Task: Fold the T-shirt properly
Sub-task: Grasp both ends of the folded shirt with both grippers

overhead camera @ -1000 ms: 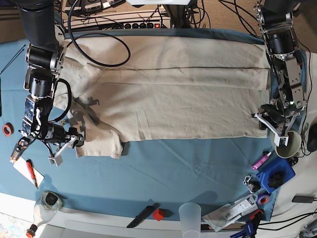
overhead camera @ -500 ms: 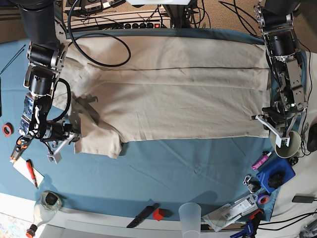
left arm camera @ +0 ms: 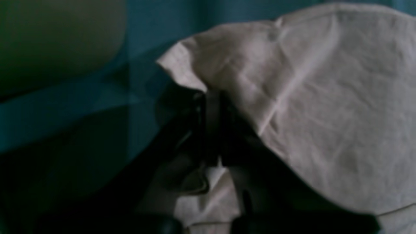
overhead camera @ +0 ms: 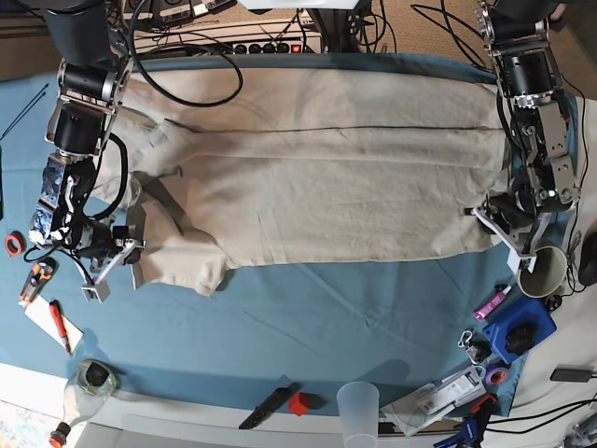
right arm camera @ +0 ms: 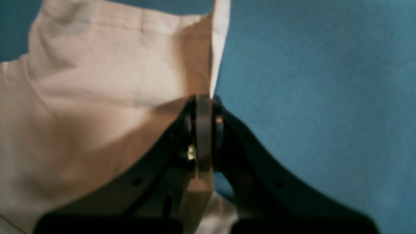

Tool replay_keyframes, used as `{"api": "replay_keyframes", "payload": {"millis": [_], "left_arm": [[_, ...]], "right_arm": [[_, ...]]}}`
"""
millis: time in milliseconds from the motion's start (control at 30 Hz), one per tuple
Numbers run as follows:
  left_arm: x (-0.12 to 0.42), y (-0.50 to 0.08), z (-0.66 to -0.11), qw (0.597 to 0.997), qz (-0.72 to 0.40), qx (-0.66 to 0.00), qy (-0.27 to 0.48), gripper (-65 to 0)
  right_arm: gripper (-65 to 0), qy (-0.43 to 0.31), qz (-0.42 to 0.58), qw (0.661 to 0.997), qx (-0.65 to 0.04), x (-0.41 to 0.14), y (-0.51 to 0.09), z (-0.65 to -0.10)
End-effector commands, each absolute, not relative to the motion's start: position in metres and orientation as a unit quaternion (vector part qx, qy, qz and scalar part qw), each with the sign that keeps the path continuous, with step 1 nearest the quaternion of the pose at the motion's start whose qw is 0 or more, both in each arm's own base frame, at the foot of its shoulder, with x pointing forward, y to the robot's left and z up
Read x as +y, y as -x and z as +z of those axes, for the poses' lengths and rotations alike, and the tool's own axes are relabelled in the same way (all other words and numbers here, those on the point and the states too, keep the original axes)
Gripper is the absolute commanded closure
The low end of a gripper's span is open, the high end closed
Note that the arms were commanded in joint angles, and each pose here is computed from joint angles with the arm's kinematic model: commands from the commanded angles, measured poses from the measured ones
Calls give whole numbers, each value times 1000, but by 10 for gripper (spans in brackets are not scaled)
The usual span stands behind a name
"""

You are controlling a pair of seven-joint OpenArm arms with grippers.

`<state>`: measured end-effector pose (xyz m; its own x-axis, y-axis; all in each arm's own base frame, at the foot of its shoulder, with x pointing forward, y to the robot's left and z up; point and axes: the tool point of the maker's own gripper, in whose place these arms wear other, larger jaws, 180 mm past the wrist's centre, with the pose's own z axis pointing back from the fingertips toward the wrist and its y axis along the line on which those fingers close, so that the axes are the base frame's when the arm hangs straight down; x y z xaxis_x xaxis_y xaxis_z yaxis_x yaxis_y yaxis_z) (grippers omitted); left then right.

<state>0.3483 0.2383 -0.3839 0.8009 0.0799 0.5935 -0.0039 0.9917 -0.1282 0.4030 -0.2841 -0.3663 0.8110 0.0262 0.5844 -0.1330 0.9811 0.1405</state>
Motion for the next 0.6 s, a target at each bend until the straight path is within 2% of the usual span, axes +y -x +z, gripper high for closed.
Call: {"api": "replay_keyframes", "payload": {"millis": [0,167,567], "left_arm": [[243,-361,-363,937,15,-344,54,0],[243,-362,-344,934,4,-355,44,0],[237,-349,-342,940,-5,-334,66,0]], "right_arm": [[0,-86,46,932,-349,-289,-421,-336],[0,-96,59,920,-375,-279,-427,-314],[0,-70,96,920,-373,-281,-406,-296]]}}
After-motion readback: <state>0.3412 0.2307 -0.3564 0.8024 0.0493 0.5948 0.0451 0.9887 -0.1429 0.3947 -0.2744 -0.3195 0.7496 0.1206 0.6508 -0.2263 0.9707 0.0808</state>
